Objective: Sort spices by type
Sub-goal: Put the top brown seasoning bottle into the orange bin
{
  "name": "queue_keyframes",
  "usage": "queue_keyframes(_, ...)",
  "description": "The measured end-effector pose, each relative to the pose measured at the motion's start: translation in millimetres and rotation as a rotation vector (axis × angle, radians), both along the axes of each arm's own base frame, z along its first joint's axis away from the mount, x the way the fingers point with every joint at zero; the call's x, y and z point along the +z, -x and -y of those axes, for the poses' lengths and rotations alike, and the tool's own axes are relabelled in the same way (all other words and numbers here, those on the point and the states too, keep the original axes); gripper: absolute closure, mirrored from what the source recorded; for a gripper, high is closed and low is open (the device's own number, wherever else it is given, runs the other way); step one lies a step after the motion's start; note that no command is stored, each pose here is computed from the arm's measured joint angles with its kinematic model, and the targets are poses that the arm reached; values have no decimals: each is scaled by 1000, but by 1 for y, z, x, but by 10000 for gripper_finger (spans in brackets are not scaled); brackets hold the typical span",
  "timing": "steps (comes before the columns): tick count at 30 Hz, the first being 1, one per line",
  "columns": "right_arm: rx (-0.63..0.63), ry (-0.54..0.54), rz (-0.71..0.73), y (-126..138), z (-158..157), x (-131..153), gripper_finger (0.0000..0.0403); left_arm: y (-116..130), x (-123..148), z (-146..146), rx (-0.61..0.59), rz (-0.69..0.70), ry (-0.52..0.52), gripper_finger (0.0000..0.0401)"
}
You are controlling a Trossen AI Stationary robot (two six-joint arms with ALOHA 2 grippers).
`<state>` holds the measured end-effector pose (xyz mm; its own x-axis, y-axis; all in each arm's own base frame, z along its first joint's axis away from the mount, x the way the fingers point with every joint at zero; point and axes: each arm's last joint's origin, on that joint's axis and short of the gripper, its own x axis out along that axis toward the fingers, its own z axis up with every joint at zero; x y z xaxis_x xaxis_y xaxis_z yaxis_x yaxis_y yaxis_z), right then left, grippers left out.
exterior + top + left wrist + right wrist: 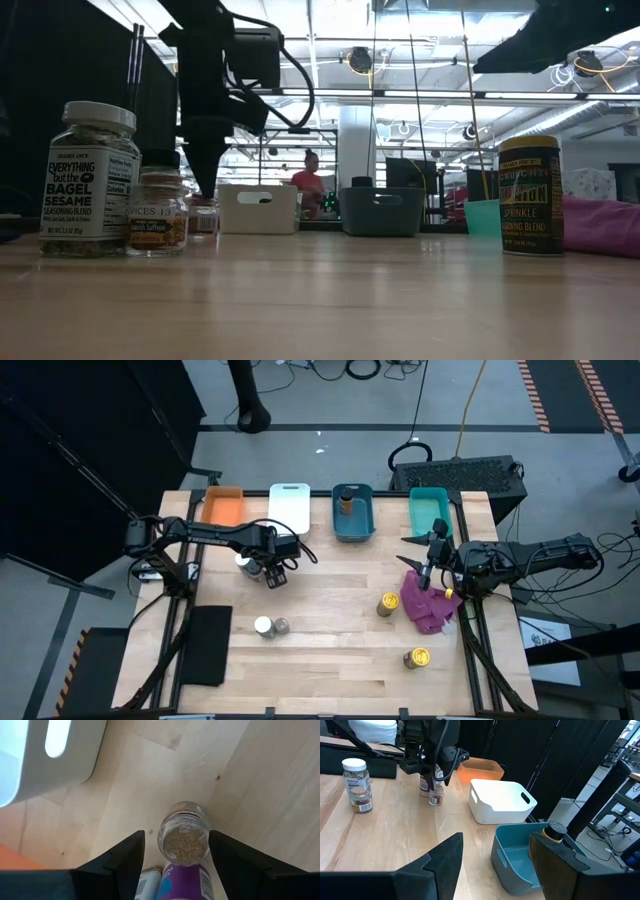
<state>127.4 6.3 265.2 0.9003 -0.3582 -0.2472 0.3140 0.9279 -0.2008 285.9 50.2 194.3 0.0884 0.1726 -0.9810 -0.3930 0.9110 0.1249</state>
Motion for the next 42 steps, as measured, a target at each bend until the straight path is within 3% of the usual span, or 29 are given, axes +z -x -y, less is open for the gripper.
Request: queue_keyframes(42, -1, 1, -2, 0, 0, 0, 193, -1, 0, 11, 66, 21, 78, 173)
